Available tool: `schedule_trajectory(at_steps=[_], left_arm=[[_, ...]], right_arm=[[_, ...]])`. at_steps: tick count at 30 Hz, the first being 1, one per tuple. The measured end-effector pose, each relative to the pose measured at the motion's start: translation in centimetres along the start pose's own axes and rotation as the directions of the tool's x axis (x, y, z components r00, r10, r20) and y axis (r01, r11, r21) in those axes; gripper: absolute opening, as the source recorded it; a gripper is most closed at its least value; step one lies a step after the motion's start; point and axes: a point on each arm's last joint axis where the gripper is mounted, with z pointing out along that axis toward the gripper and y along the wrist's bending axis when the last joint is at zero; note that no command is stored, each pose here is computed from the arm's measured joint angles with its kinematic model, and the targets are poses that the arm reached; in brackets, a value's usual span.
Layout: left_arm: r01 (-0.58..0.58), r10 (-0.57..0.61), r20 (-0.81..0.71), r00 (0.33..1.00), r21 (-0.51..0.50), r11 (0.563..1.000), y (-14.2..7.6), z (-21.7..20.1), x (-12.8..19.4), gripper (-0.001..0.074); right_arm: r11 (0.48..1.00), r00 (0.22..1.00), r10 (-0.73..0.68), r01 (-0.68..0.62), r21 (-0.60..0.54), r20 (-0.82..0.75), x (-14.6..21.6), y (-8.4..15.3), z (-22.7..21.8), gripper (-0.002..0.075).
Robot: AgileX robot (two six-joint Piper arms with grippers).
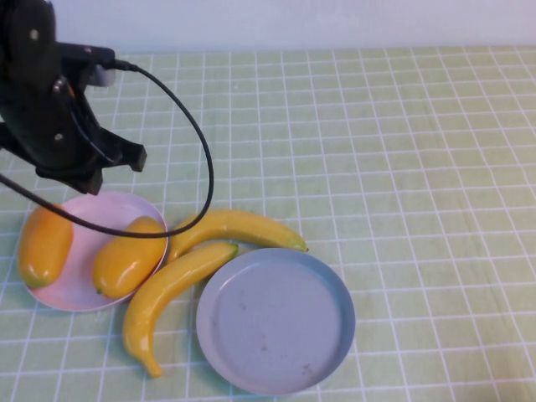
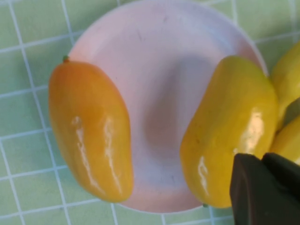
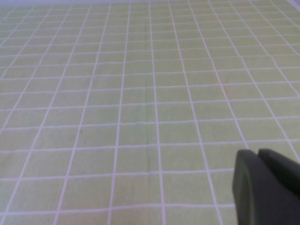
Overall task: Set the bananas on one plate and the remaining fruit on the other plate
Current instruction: Put another type of fruit in the right plate
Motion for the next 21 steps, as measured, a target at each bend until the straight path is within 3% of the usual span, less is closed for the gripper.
schedule_trajectory(at_steps=[4, 9, 21], left_arm=[[0.023, -0.025, 0.119, 0.993, 0.02, 1.0, 0.5, -4.1, 2.3, 0.0006], [0.052, -0.062, 0.26, 0.964, 0.045, 0.998, 1.2, -8.0, 7.8, 0.0003], [0.091, -0.136, 0.523, 0.842, 0.11, 0.99, 2.1, -8.5, 22.6, 0.0003]], right_arm=[[1.0, 1.0, 0.0, 0.0, 0.0, 0.0, 0.0, 0.0, 0.0, -0.0017], [1.0, 1.0, 0.0, 0.0, 0.0, 0.0, 0.0, 0.0, 0.0, -0.0017], [1.0, 1.0, 0.0, 0.0, 0.0, 0.0, 0.0, 0.0, 0.0, -0.0017]])
